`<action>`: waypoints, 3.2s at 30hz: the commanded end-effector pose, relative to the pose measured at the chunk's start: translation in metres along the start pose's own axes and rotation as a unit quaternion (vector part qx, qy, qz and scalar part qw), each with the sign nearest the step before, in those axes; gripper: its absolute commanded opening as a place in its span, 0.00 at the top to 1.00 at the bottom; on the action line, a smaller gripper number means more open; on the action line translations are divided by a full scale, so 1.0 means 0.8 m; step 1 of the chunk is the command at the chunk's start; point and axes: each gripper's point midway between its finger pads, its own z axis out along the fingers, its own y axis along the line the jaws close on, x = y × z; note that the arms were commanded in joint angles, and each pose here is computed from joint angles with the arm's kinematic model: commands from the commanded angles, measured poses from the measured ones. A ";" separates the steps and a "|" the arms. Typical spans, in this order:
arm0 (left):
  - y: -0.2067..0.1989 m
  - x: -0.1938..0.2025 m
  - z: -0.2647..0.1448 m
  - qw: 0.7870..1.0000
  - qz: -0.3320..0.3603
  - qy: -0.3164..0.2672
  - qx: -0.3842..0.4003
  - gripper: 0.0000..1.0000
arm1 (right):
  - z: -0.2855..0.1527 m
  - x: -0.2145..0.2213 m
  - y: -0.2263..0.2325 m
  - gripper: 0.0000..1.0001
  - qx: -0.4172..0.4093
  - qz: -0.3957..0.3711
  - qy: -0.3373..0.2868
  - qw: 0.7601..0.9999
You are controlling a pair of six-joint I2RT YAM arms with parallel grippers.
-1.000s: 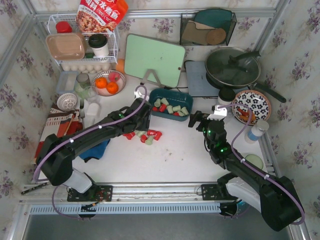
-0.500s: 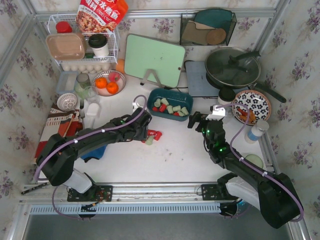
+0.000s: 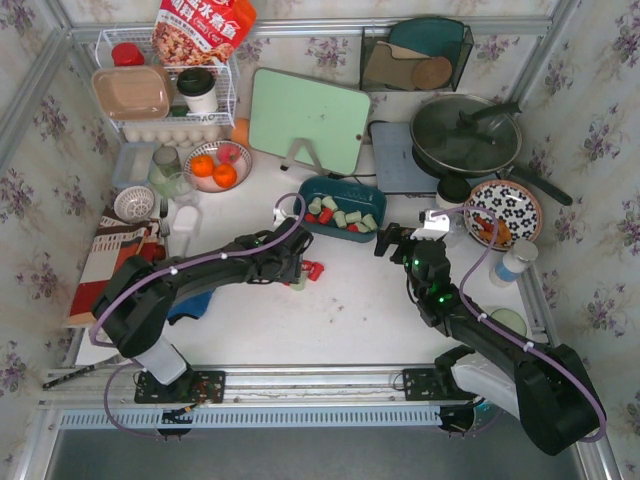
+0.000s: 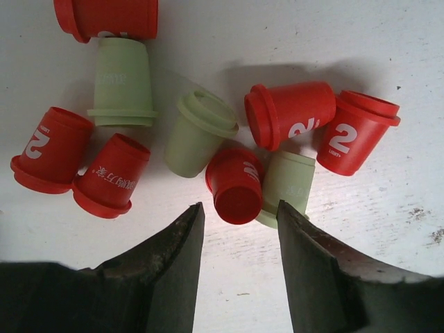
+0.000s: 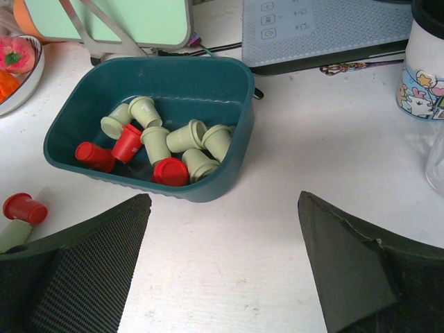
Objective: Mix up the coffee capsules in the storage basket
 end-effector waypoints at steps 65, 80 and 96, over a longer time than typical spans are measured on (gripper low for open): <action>-0.024 -0.226 -0.088 0.973 -0.023 -0.224 0.061 0.40 | 0.010 0.007 0.025 0.08 -0.043 -0.001 0.019 0.999; 0.100 -0.065 -0.239 0.985 0.016 -0.174 0.007 0.38 | 0.016 0.015 0.025 0.10 -0.047 -0.026 0.026 0.998; 0.166 0.010 -0.286 0.944 0.054 -0.325 0.021 0.03 | -0.006 0.053 0.081 0.11 -0.058 -0.052 0.070 0.994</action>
